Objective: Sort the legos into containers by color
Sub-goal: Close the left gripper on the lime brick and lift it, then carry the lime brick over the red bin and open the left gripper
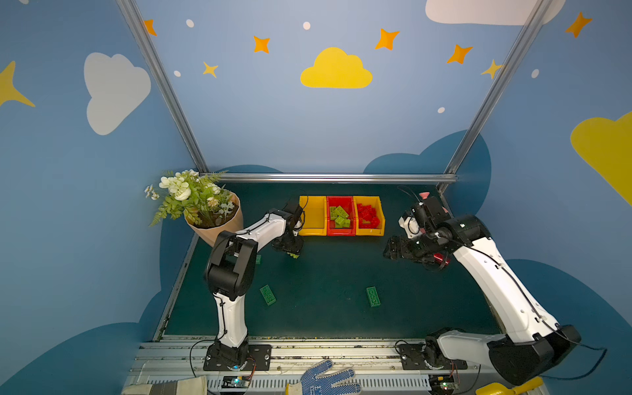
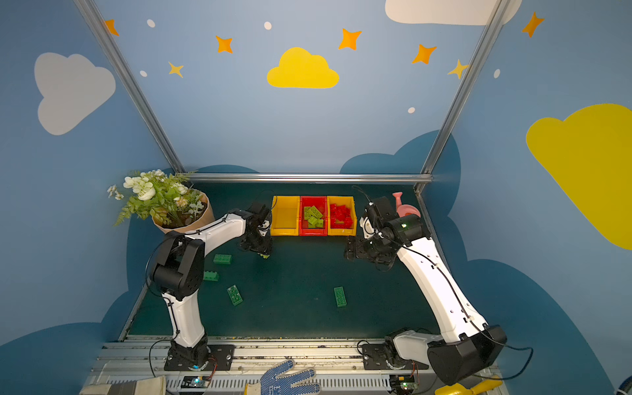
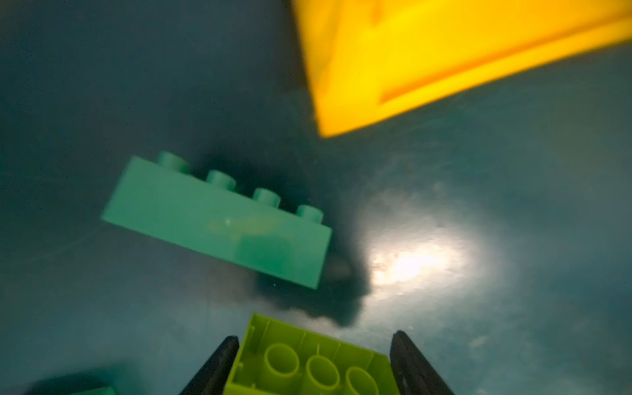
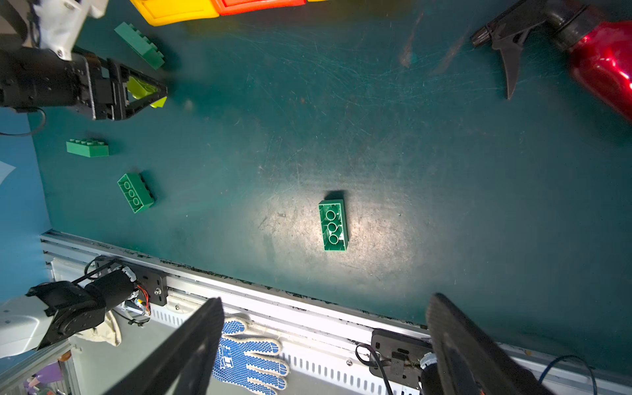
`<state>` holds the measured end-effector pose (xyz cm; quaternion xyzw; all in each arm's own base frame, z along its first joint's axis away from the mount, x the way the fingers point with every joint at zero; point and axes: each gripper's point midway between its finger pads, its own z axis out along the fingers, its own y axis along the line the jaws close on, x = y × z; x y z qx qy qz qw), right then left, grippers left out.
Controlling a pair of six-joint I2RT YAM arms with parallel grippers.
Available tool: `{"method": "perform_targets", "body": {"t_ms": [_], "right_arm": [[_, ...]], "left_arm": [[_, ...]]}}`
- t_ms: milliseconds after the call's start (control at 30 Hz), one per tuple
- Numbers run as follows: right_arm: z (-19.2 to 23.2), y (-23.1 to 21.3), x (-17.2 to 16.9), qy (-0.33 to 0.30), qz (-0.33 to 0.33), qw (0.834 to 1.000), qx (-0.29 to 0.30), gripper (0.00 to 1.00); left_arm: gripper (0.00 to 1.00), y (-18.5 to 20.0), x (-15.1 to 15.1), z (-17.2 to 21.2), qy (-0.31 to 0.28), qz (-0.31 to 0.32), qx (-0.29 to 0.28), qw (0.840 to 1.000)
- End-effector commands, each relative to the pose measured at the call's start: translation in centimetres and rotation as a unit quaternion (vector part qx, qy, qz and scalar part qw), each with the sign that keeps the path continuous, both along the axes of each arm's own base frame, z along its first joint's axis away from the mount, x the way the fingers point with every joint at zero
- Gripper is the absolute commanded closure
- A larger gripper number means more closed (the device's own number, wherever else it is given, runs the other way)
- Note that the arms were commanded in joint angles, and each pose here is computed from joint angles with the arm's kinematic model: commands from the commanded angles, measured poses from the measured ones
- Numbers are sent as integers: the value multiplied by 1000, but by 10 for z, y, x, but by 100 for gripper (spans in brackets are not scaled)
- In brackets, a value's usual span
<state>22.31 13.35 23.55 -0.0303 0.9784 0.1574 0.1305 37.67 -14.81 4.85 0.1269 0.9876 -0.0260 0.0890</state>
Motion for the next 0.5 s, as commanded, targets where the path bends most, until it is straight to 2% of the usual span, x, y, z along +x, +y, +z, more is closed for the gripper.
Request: {"method": "perform_targets", "body": {"t_ms": [0,233,467], "right_arm": [[4,-3,-8,-3,-8,1000,10,9],[0,-15,-25,-8,-30,999,13,9],[-3,-28,-45,-16,-62,998,17,9]], "left_arm": [[46,-14,9,36,-28,-4,-2,1000],[46,-69,49,81,-73,-28,-32,996],[46,-131,102,93,-103,-19,-102,989]]}}
